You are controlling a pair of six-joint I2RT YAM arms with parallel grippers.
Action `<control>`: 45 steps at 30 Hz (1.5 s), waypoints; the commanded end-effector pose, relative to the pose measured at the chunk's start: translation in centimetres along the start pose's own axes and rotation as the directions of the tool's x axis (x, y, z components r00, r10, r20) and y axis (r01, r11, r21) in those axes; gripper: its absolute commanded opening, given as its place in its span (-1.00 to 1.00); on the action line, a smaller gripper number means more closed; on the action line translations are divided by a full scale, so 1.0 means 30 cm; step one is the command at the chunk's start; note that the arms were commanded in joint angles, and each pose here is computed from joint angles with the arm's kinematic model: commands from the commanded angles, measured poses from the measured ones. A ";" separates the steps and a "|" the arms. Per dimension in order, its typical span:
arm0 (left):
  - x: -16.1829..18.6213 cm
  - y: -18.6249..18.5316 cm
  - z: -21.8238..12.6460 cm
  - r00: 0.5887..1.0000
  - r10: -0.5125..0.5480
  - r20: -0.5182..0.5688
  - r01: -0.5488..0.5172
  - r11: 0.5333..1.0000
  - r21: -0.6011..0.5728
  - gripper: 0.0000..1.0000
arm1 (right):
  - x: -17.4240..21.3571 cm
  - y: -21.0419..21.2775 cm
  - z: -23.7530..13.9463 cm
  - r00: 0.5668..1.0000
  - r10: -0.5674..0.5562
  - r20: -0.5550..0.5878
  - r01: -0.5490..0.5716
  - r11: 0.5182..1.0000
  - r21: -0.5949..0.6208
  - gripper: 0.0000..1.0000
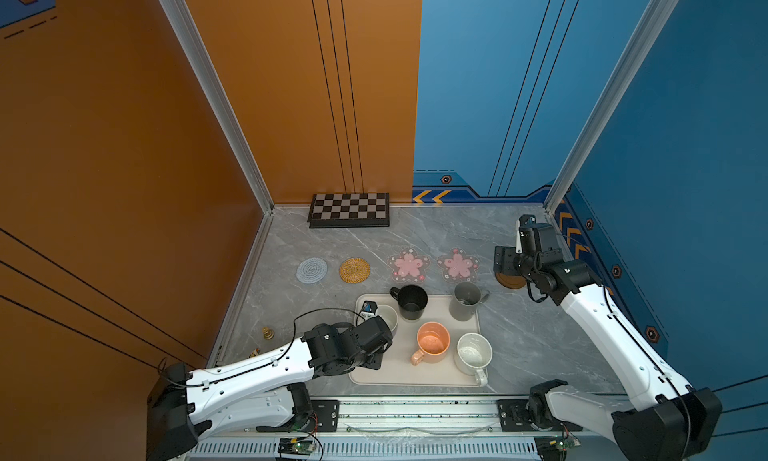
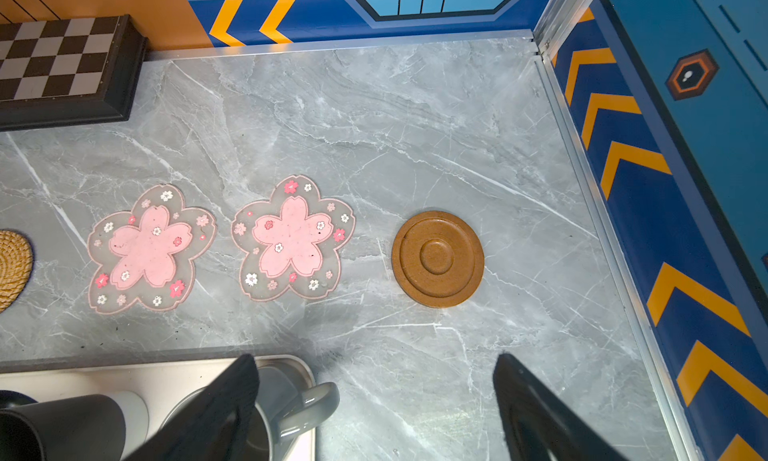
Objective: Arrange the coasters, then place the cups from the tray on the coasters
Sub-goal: 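Lower left gripper onto the rim of the white mug with purple handle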
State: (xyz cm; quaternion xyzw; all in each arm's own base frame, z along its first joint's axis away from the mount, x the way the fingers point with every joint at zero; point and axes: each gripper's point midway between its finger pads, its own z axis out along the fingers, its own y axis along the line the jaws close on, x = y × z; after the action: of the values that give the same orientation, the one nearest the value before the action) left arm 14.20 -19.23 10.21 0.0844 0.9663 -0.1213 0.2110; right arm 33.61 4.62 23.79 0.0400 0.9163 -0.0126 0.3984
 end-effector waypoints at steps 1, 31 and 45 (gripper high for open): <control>-0.012 -0.005 0.015 1.000 -0.009 0.024 0.010 1.000 -0.010 -0.28 | 0.009 0.005 0.015 1.000 0.023 -0.010 -0.023 1.000 -0.012 0.81; -0.028 0.003 0.129 0.997 -0.072 -0.004 0.072 0.996 -0.051 -0.30 | 0.044 0.015 0.033 0.998 0.041 -0.046 -0.043 0.998 -0.044 0.82; -0.039 0.024 0.158 0.995 -0.104 0.013 0.104 0.991 -0.079 -0.41 | 0.054 0.010 0.039 0.998 0.042 -0.056 -0.044 0.998 -0.046 0.82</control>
State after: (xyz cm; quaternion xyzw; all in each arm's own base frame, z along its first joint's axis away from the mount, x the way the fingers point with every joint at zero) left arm 16.80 -20.39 6.85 0.0357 0.9721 -0.1028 0.2079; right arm 33.40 4.96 22.16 0.0463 0.9253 0.0133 0.3762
